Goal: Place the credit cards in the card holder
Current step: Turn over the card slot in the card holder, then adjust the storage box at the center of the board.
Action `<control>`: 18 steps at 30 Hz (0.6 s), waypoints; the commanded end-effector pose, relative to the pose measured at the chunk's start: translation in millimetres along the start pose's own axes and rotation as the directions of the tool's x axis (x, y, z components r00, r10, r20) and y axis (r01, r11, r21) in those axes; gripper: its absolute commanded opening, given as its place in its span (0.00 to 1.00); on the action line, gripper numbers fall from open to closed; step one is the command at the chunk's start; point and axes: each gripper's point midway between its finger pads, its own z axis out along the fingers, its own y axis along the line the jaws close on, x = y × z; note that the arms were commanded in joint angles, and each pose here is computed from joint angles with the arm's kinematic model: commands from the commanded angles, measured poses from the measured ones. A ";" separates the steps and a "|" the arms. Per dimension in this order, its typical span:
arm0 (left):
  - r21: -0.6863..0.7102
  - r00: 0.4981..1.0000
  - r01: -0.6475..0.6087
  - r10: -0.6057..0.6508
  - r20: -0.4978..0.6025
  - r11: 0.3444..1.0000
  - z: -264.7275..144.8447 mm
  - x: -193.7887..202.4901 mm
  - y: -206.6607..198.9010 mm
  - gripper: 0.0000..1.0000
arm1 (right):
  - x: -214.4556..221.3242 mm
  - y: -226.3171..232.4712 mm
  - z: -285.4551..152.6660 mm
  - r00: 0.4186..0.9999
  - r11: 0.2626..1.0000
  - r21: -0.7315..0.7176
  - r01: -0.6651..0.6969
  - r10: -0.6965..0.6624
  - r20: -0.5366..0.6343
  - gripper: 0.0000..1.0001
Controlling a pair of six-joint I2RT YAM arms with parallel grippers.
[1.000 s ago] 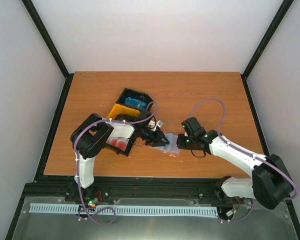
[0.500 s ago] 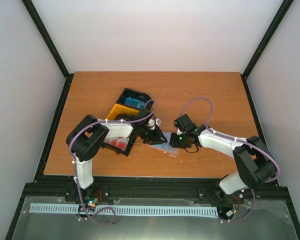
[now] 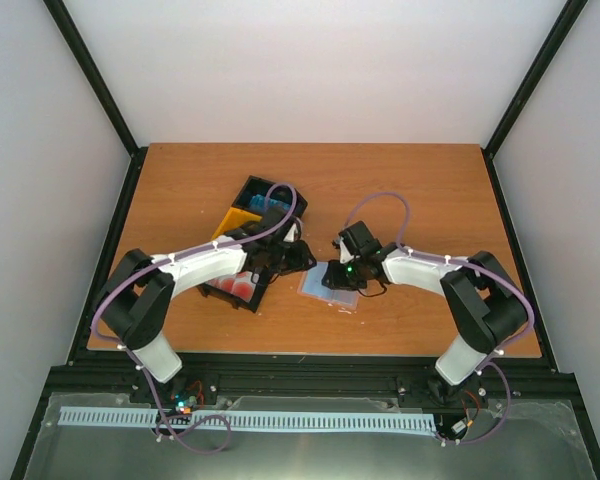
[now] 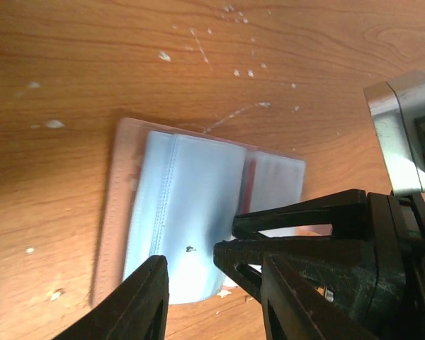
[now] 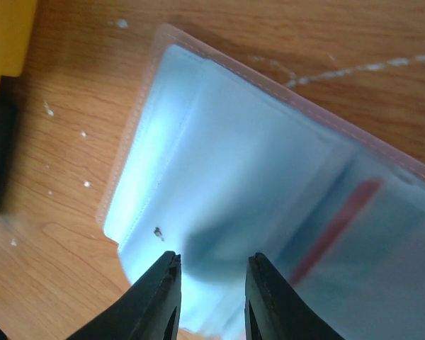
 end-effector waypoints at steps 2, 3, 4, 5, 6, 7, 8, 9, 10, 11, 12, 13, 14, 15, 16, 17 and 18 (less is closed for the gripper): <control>-0.114 0.996 -0.003 0.013 0.087 0.993 -25.4 -18.3 12.2 0.39 | -15.0 15.9 7.3 1.000 0.999 -0.050 0.020 -0.019 0.016 0.27; -0.123 0.996 -0.005 0.016 0.087 0.992 -27.5 -19.1 14.8 0.40 | -14.6 11.9 9.6 1.000 1.000 -0.029 0.004 -0.004 0.008 0.27; -0.124 0.996 -0.008 0.019 0.087 0.992 -29.4 -20.3 16.7 0.40 | -13.0 7.7 12.4 1.000 1.000 -0.008 -0.013 0.013 -0.004 0.27; -0.118 0.997 -0.014 0.023 0.080 0.993 -30.5 -21.0 17.9 0.41 | -13.3 6.1 13.1 1.000 1.000 0.003 -0.026 0.026 -0.007 0.26; -0.108 0.997 -0.018 0.025 0.067 0.994 -30.3 -21.8 19.1 0.41 | -14.2 5.4 12.6 0.999 0.999 0.010 -0.039 0.039 -0.005 0.26; -0.100 0.998 -0.021 0.027 0.053 0.995 -30.2 -22.5 20.6 0.41 | -16.2 6.7 10.3 0.999 0.999 0.010 -0.048 0.048 0.005 0.26; -0.089 0.999 -0.030 0.034 0.039 0.996 -29.4 -22.6 21.5 0.41 | -19.0 7.8 6.8 0.998 0.998 0.010 -0.056 0.055 0.021 0.26; -0.077 0.999 -0.043 0.045 0.022 0.996 -27.7 -22.1 21.8 0.41 | -23.1 9.4 2.1 0.997 0.998 0.012 -0.062 0.062 0.043 0.26; -0.069 0.998 -0.058 0.059 0.004 0.996 -25.9 -21.6 22.5 0.41 | -26.8 10.0 -2.6 0.996 0.998 0.019 -0.068 0.066 0.063 0.26; -0.067 0.997 -0.073 0.072 -0.020 0.995 -23.0 -19.9 24.0 0.41 | -31.1 10.0 -7.2 0.994 0.997 0.029 -0.075 0.072 0.084 0.26; -0.069 0.995 -0.094 0.091 -0.041 0.993 -19.5 -17.9 25.2 0.40 | -33.7 10.4 -11.3 0.992 0.996 0.038 -0.081 0.077 0.097 0.27; -0.078 0.993 -0.110 0.105 -0.062 0.991 -16.1 -15.2 28.8 0.40 | -36.9 10.9 -15.0 0.991 0.995 0.046 -0.086 0.080 0.108 0.27; -0.093 0.991 -0.119 0.112 -0.078 0.989 -12.7 -13.2 33.9 0.40 | -39.1 11.7 -18.1 0.990 0.995 0.051 -0.090 0.083 0.115 0.27; -0.110 0.988 -0.132 0.122 -0.094 0.985 -10.3 -11.1 39.1 0.40 | -40.4 11.9 -20.9 0.989 0.994 0.058 -0.096 0.089 0.120 0.27; -0.122 0.986 -0.140 0.127 -0.107 0.983 -7.6 -9.4 42.8 0.39 | -41.6 11.8 -23.9 0.988 0.992 0.066 -0.105 0.096 0.125 0.27; -0.131 0.985 -0.144 0.129 -0.116 0.981 -6.2 -8.4 45.3 0.39 | -42.1 10.9 -26.7 0.986 0.991 0.075 -0.114 0.104 0.129 0.27; -0.138 0.984 -0.148 0.132 -0.120 0.979 -5.4 -8.6 46.7 0.39 | -42.4 10.0 -29.5 0.985 0.989 0.084 -0.124 0.112 0.135 0.27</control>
